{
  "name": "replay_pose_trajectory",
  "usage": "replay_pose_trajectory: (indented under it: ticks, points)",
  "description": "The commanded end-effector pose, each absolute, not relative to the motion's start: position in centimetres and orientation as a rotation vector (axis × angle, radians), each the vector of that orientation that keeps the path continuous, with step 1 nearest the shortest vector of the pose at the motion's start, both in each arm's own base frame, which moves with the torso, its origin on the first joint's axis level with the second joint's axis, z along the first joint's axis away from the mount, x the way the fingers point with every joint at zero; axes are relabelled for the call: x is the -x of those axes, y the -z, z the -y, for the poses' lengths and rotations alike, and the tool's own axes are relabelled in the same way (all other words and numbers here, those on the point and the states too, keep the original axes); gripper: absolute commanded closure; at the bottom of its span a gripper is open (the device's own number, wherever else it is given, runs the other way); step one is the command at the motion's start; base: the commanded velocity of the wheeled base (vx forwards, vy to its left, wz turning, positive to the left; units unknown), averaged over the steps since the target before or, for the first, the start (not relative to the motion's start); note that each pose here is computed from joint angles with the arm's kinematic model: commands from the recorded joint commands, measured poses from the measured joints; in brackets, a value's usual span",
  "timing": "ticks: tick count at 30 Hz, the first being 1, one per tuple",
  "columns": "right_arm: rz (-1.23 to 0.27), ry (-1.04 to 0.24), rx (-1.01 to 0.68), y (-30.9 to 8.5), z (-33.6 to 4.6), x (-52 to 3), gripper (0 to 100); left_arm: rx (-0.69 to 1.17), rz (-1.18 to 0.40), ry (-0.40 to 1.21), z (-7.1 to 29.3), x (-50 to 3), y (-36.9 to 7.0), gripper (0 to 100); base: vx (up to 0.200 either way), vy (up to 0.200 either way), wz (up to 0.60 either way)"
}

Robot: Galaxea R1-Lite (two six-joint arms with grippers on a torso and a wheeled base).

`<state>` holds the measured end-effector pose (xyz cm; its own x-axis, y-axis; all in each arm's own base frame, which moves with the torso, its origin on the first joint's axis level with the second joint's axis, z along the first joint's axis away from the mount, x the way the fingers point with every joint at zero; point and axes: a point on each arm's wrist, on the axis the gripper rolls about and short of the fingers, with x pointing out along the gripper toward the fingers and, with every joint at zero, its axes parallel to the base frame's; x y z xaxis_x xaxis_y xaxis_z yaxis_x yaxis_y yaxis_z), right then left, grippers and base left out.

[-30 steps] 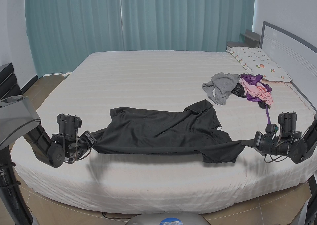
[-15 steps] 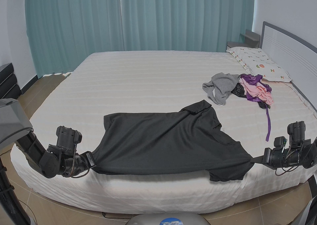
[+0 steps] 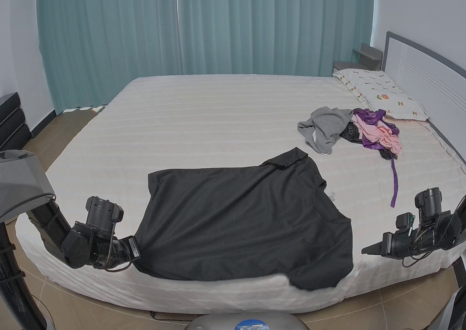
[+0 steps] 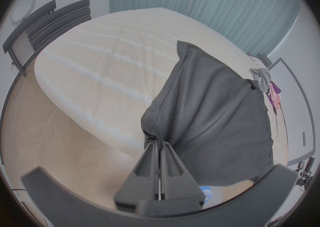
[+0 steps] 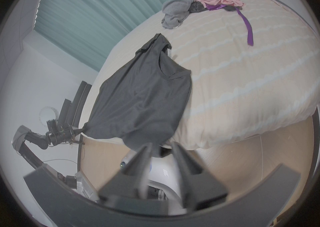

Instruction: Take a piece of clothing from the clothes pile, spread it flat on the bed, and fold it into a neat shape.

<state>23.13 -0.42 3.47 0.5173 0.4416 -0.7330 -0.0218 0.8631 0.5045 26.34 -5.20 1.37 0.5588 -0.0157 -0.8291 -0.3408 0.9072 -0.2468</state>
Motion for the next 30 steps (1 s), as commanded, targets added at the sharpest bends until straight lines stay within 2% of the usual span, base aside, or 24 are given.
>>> replay_pose_trajectory:
  ticks: [1, 17, 30]
  points:
    - [-1.062, -0.314, -0.463, -1.7, -0.3, -24.1, 0, 0.388, -1.01, -0.191, 5.8, -26.4, -0.1, 100, 0.0, 0.0, 0.0]
    - [-1.019, -0.286, -0.452, 0.2, -0.4, -30.2, 0, 0.39, -1.003, -0.192, 5.9, -26.5, -0.2, 100, 0.0, 0.0, 0.0]
    - [-1.016, -0.28, -0.468, 2.1, -1.8, -31.4, 0, 0.392, -1.001, -0.196, 5.7, -26.6, -0.2, 100, 0.0, 0.0, 0.0]
